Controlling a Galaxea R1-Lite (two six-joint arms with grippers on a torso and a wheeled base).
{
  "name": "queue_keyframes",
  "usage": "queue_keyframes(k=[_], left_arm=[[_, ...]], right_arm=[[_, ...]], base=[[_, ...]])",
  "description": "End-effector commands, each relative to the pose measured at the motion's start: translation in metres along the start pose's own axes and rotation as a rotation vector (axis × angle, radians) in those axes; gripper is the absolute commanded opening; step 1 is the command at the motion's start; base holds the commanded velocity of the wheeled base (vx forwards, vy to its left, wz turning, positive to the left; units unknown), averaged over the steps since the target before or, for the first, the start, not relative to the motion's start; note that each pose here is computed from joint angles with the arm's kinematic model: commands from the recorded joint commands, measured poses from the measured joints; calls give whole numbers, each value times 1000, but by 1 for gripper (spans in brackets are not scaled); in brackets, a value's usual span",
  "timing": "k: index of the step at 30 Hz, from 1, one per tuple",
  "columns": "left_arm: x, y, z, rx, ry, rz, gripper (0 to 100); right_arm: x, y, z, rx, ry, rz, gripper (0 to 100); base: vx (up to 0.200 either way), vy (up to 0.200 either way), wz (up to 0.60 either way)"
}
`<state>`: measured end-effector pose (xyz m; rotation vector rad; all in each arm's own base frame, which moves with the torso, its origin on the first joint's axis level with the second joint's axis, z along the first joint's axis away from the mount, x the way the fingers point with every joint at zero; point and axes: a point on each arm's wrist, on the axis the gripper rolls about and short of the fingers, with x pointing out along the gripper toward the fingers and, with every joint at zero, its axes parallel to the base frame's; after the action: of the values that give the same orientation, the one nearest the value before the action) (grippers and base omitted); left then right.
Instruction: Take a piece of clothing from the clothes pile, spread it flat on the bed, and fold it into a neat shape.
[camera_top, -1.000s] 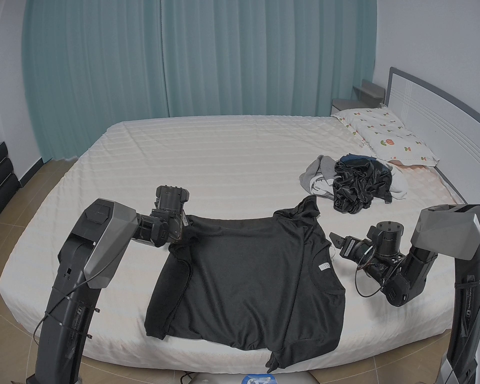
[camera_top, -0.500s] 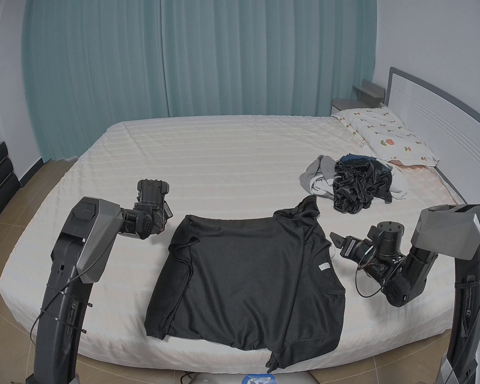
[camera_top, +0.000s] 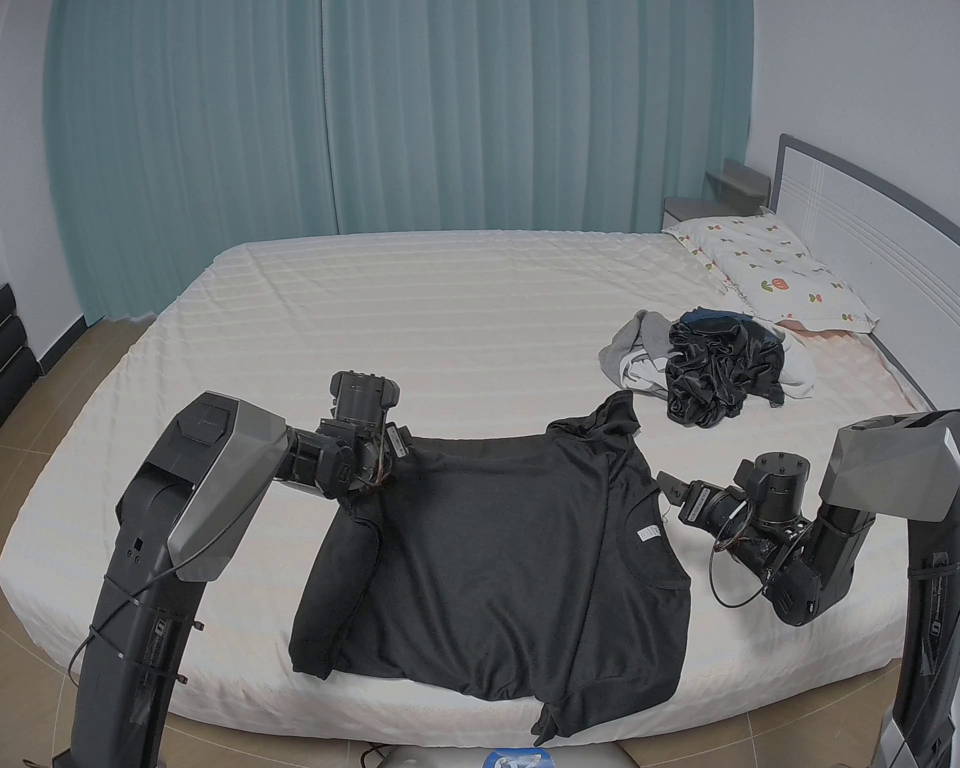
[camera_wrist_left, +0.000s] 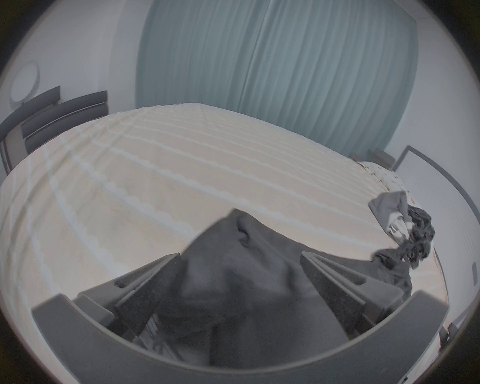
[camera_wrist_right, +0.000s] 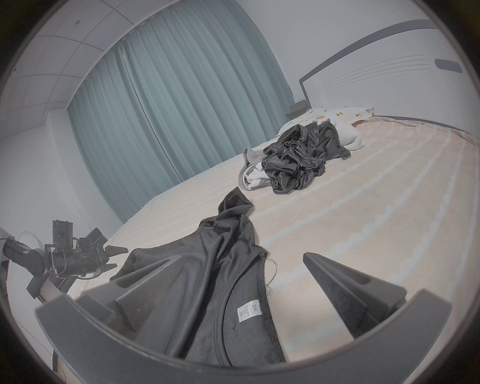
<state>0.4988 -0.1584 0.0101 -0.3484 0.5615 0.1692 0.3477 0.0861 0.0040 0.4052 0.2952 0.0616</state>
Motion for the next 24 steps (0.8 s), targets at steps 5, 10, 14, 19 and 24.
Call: queue_keyframes(k=[5,10,14,19,24], left_arm=[[-7,1,-8,54,86,47,100],[-3,5,-13,89,108,64,0],[-2,9,-16,125,146,91,0],[-3,14,-7,134,116,133,0],[-5,25,15,105,77,148,0]], right_arm=[[-1,1,-2,4,13,14,100],[-1,1,-3,4,15,14,100],[-1,2,-5,3,13,20,100],[-1,2,-6,3,15,21,100],[-1,3,-6,2,16,22,100]], base=[[0,0,0],[0,0,0],[0,0,0],[0,0,0],[0,0,0]])
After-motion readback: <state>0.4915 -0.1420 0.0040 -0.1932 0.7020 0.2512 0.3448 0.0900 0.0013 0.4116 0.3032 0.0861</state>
